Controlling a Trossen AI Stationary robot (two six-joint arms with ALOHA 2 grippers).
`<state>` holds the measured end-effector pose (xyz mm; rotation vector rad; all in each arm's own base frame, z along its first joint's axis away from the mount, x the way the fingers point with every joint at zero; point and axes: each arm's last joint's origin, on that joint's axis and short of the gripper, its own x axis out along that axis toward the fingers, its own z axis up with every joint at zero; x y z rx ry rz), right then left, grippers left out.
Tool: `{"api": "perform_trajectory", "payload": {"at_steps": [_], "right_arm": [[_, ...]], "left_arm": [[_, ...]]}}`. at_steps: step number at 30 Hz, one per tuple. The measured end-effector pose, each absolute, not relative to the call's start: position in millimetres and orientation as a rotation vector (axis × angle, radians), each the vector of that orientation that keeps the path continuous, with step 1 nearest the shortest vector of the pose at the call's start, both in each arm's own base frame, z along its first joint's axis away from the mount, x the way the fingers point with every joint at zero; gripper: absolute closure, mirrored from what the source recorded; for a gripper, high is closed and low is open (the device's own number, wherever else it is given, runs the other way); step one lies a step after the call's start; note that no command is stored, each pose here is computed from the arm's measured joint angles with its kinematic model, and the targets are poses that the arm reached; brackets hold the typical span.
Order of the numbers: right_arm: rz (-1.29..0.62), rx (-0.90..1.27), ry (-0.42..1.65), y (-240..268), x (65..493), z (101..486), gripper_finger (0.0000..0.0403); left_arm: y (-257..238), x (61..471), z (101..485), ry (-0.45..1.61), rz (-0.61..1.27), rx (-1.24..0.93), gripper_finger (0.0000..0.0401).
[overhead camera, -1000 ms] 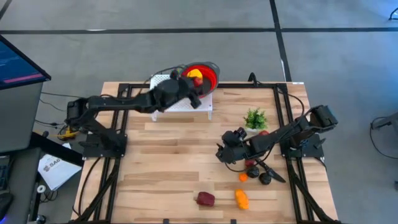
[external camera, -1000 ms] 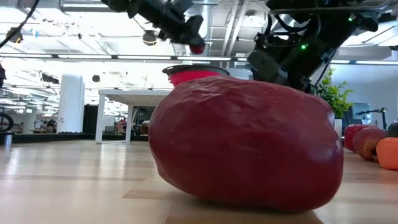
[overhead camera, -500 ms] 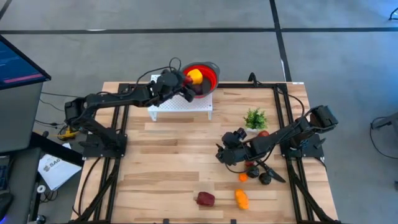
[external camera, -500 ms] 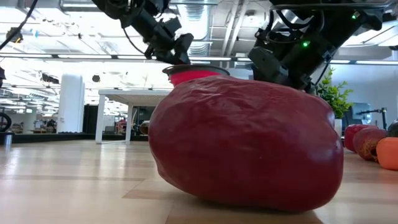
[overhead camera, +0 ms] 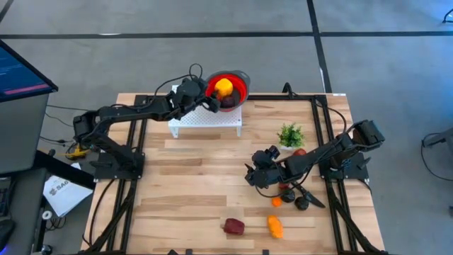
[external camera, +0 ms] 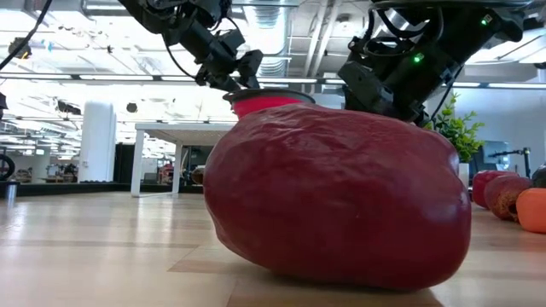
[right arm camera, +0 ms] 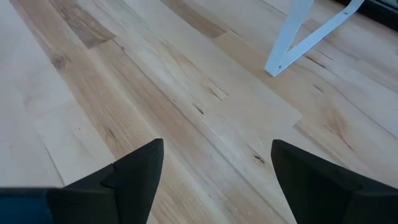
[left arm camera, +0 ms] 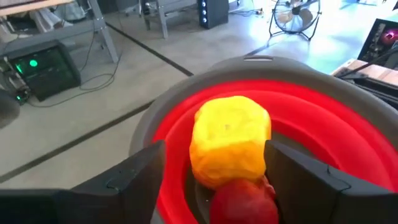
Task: Pick & Place Fruit
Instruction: Put the dark red apple into the red strainer bowl on the shelf
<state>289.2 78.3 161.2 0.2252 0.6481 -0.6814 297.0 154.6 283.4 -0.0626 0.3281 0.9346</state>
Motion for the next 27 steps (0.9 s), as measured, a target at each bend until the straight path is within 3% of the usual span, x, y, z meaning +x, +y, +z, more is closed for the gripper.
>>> {"api": "perform_trajectory", "payload": {"at_steps": [6,14,20,27], "right_arm": [[-0.707,0.204,0.613,78,292,159,0.0111],[-0.611,0.081,0.561,89,314,139,0.0111],[-0.57,0.039,0.546,108,303,149,0.0111],[-0.497,0.034,0.489,131,282,179,0.0111]], "left_arm": [[139,286,310,0.272,0.865,0.012,0.0119],[46,286,343,0.205,0.256,0.154,0.014],[-42,291,316,0.352,-0.082,0.301,0.0158],[-102,288,241,0.484,-0.309,0.248,0.0152]]}}
